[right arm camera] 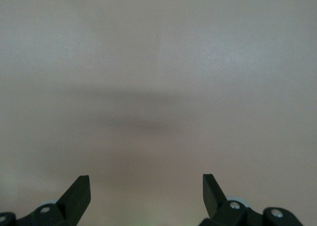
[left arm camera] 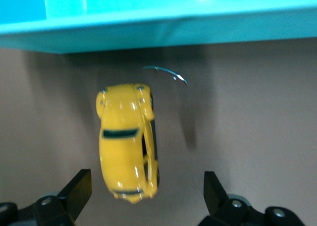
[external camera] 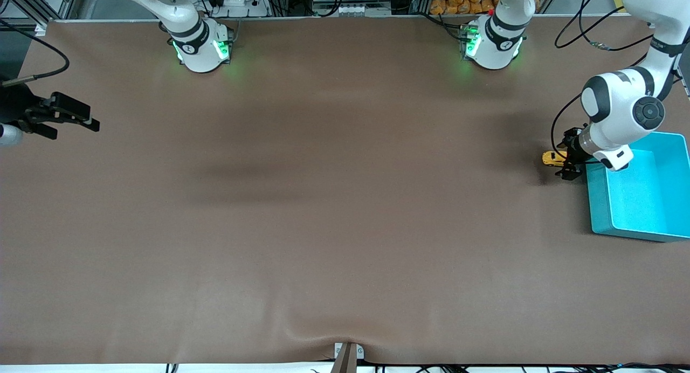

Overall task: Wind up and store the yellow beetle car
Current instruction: 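Lower the left gripper onto the car while the right gripper withdraws, then close the left gripper on the yellow car and lift it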

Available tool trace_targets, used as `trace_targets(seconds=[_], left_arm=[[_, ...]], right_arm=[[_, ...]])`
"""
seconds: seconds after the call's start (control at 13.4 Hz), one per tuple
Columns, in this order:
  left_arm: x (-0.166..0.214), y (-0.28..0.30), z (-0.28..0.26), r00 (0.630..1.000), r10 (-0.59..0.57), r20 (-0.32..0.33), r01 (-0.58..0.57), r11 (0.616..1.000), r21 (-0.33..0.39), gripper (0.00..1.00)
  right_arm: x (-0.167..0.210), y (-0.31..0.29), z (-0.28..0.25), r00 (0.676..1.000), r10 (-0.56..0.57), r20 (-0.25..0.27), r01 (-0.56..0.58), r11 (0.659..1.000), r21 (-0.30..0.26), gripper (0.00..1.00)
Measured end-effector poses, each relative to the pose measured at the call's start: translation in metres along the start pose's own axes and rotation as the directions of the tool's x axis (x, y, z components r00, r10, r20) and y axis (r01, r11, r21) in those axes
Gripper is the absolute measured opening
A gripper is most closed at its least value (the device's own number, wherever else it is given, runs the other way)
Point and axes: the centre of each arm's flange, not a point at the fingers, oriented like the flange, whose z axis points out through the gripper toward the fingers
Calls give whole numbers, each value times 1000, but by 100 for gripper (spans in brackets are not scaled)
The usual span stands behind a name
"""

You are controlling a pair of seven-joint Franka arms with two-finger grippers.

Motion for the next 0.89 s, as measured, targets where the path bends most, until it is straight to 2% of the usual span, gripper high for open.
trace_targets(seconds=[0.3,0.52,0.82,0.89], left_arm=[[29,-17,11,999,9,-33,-8,1000,12,100],[28,-17,11,999,12,-34,-12,1000,11,100],[26,-16,11,999,17,-33,-16,1000,10,100],[26,-15,10,999,18,-33,-17,1000,10,95]], right_arm=[[-11,-4,3,1000,-2,16,3,999,-41,100],[-14,-11,0,1000,-20,15,21,996,-85,100],[-13,-14,0,1000,-27,12,28,995,-96,100],[-13,-14,1,1000,-28,9,28,995,-97,100]])
